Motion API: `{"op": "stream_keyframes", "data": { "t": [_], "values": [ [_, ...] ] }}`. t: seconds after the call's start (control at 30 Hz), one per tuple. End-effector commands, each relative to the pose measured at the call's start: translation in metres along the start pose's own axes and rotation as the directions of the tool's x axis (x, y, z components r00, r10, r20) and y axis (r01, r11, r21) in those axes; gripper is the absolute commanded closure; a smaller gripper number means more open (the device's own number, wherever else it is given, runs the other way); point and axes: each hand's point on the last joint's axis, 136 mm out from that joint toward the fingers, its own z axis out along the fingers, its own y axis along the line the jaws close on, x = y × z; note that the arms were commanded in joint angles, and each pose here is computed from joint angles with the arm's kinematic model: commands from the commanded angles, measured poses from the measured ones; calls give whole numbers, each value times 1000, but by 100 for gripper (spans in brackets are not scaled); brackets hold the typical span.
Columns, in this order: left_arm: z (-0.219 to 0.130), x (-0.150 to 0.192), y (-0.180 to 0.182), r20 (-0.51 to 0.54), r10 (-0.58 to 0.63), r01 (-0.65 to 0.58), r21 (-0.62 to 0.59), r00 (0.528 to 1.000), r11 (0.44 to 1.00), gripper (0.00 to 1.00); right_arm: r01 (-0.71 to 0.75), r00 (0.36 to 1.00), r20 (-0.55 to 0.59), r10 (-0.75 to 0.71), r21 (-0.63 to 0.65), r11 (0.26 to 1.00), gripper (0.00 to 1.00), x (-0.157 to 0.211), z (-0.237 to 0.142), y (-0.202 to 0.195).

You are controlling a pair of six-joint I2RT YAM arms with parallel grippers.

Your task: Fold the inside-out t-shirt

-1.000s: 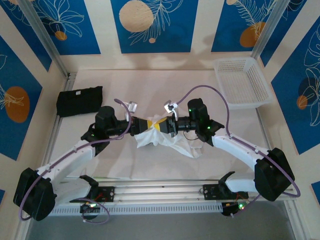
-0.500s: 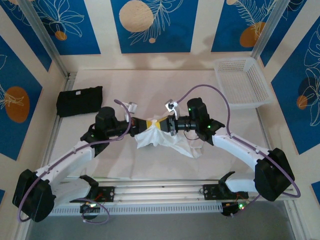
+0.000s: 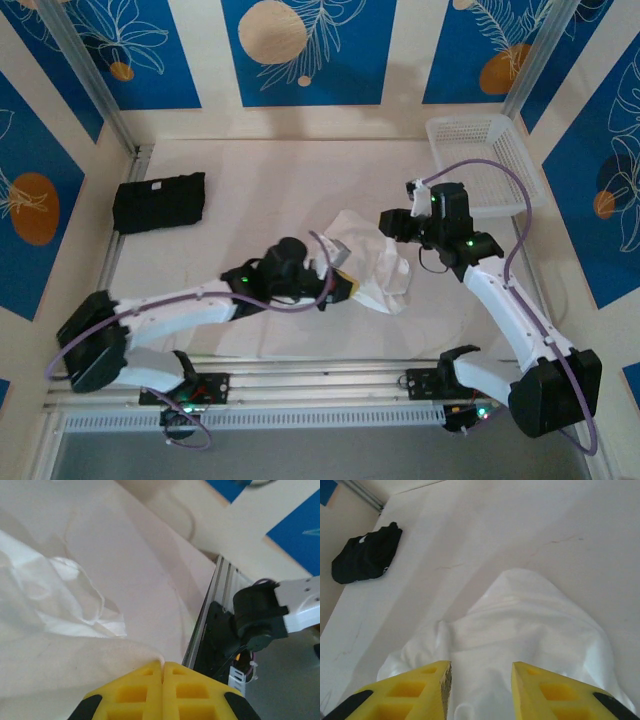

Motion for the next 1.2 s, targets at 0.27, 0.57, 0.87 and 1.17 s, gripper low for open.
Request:
{"op": "stream_keyframes", "data": {
  "t": [0.27, 0.57, 0.87, 1.17],
  "values": [
    [25, 16, 0, -86, 77, -77, 3, 993, 997, 59, -134, 957, -257, 136, 26, 991, 63, 68, 23, -15],
    [-62, 54, 70, -81, -111, 79, -322, 991, 943, 48, -147, 859, -488, 158, 60, 987, 61, 157, 26, 10],
    [-66, 113, 71, -155, -363, 297, -332, 919, 895, 45, -168, 722, -651, 234, 163, 972, 58, 240, 3, 18],
    [-41, 113, 76, -120, -426, 378, -291, 897, 879, 45, -163, 652, -702, 286, 239, 957, 53, 279, -17, 13]
  ]
}}
